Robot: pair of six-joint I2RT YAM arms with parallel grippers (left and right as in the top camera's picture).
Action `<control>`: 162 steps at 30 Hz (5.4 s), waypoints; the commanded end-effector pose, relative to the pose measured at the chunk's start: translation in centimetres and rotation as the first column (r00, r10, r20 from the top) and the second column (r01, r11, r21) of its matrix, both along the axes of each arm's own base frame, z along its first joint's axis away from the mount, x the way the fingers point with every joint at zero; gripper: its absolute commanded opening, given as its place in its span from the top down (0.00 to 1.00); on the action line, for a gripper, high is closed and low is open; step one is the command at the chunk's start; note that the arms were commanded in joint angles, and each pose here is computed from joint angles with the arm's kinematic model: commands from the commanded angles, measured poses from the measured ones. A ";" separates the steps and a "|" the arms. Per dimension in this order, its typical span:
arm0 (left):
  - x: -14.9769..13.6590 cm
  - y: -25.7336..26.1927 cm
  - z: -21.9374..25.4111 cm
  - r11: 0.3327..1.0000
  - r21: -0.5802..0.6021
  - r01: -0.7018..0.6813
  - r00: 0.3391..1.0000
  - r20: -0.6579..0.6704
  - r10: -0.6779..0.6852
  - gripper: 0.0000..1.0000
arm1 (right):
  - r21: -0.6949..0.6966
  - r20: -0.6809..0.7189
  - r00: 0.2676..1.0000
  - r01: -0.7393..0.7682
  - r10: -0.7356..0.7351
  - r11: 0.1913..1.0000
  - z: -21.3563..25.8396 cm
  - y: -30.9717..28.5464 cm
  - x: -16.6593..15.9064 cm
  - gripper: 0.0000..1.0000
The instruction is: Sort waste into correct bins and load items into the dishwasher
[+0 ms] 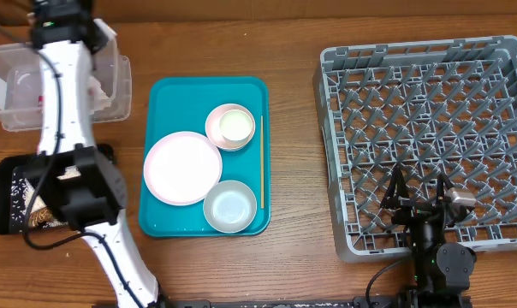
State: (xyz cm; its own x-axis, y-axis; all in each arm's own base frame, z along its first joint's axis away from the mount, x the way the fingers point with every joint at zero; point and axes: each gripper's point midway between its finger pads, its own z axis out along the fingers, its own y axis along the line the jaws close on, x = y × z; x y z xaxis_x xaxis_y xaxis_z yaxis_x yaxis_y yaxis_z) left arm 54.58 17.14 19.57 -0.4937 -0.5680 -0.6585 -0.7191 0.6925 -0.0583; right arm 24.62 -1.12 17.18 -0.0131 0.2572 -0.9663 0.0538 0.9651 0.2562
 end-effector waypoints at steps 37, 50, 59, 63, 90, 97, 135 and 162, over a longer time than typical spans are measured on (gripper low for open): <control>-23.8 4.1 10.8 0.818 -0.166 -0.550 0.835 -0.139 0.533 0.00 | -0.004 0.006 1.000 0.000 0.000 1.000 -0.1 0.0 0.0 0.00; -26.9 6.8 9.9 0.674 -0.198 -0.711 0.702 -0.165 0.692 0.00 | -0.004 0.006 1.000 0.000 0.000 1.000 -0.1 0.0 0.0 0.00; -26.8 6.8 9.9 0.675 -0.199 -0.710 0.704 -0.164 0.691 0.00 | -0.004 0.006 1.000 0.000 0.000 1.000 -0.1 0.0 0.0 0.00; -26.8 6.8 9.9 0.675 -0.199 -0.710 0.704 -0.164 0.691 0.00 | -0.004 0.006 1.000 0.000 0.000 1.000 -0.1 0.0 0.0 0.00; -26.8 6.8 9.9 0.676 -0.199 -0.709 0.704 -0.162 0.691 0.00 | 0.543 0.476 0.752 -0.659 0.455 0.521 20.3 8.7 -6.7 0.01; -26.8 6.8 9.9 0.676 -0.199 -0.709 0.704 -0.162 0.691 0.00 | 0.458 0.149 0.772 -0.608 0.618 0.649 25.0 11.1 -1.7 0.01; -26.8 6.8 9.9 0.676 -0.199 -0.709 0.704 -0.162 0.691 0.00 | 0.198 -0.963 0.046 -0.546 0.265 0.814 -12.4 42.8 -3.1 0.22; -26.8 6.8 9.9 0.676 -0.199 -0.709 0.704 -0.162 0.691 0.00 | 0.126 -0.974 0.097 -0.520 0.205 0.845 -11.9 42.8 -4.7 0.96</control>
